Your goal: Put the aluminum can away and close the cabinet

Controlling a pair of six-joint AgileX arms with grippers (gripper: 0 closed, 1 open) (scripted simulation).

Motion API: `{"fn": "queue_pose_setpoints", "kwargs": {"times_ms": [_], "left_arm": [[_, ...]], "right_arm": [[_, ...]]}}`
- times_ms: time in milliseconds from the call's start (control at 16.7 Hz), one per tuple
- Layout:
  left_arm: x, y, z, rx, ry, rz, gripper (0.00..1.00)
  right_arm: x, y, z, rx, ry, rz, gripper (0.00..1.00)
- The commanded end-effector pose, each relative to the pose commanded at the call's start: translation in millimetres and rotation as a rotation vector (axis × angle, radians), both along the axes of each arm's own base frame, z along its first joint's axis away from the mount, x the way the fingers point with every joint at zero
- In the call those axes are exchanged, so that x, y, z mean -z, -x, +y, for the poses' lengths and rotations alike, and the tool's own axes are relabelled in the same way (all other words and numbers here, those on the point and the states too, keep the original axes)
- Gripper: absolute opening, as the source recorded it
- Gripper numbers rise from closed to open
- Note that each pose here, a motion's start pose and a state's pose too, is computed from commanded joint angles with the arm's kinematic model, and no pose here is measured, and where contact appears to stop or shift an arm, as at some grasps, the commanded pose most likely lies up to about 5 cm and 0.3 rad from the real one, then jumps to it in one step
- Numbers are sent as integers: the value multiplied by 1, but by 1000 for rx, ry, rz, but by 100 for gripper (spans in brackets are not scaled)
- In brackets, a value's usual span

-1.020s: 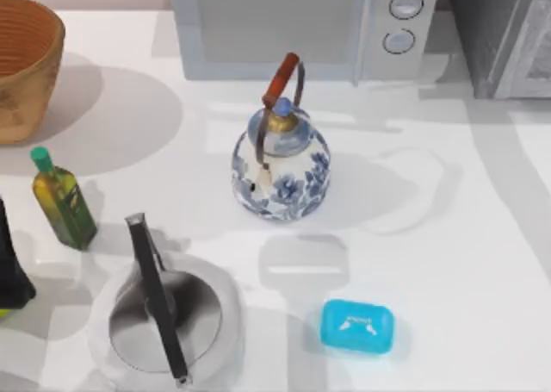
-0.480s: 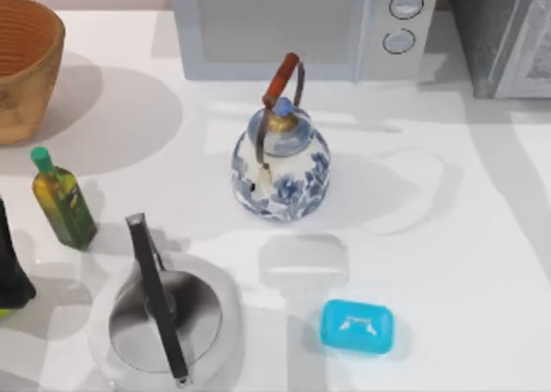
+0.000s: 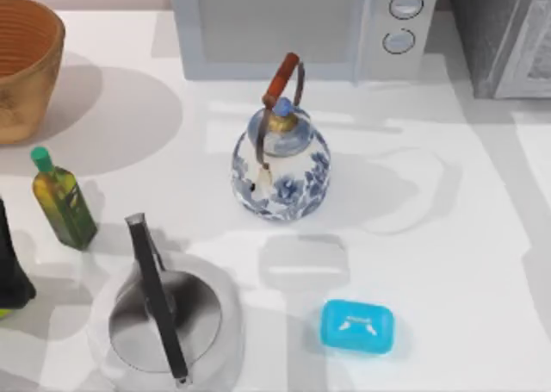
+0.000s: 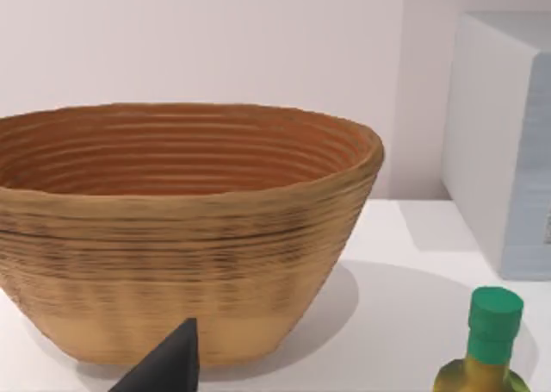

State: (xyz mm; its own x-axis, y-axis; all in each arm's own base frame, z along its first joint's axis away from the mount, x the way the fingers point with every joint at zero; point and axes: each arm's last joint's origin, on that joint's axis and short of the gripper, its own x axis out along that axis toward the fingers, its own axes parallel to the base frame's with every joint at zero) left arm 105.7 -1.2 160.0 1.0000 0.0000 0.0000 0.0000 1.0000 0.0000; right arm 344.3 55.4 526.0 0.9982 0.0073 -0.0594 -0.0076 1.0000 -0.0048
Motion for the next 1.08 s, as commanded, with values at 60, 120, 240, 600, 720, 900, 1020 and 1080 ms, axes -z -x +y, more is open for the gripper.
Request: {"fn": "queue_pose_setpoints", "kwargs": {"times_ms": [60,120,240,600,720,900,1020,1080], "left_arm": [[0,0,0,0,0,0,100],[0,0,0,0,0,0,100],[0,0,0,0,0,0,100],[0,0,0,0,0,0,100],[0,0,0,0,0,0,100],[0,0,0,0,0,0,100],[0,0,0,0,0,0,100],[0,0,0,0,0,0,100]], "right_arm": [[-7,-8,0,-4,-4,-27,0],[-13,-15,0,-7,-6,-50,0],[-18,-29,-2,-9,-7,-81,0],[-3,-62,-8,-2,-9,-53,0],[-3,-62,-8,-2,-9,-53,0],[-3,-62,-8,-2,-9,-53,8],[-3,-62,-8,-2,-9,-53,23],[-3,-62,-8,-2,-9,-53,30]]}}
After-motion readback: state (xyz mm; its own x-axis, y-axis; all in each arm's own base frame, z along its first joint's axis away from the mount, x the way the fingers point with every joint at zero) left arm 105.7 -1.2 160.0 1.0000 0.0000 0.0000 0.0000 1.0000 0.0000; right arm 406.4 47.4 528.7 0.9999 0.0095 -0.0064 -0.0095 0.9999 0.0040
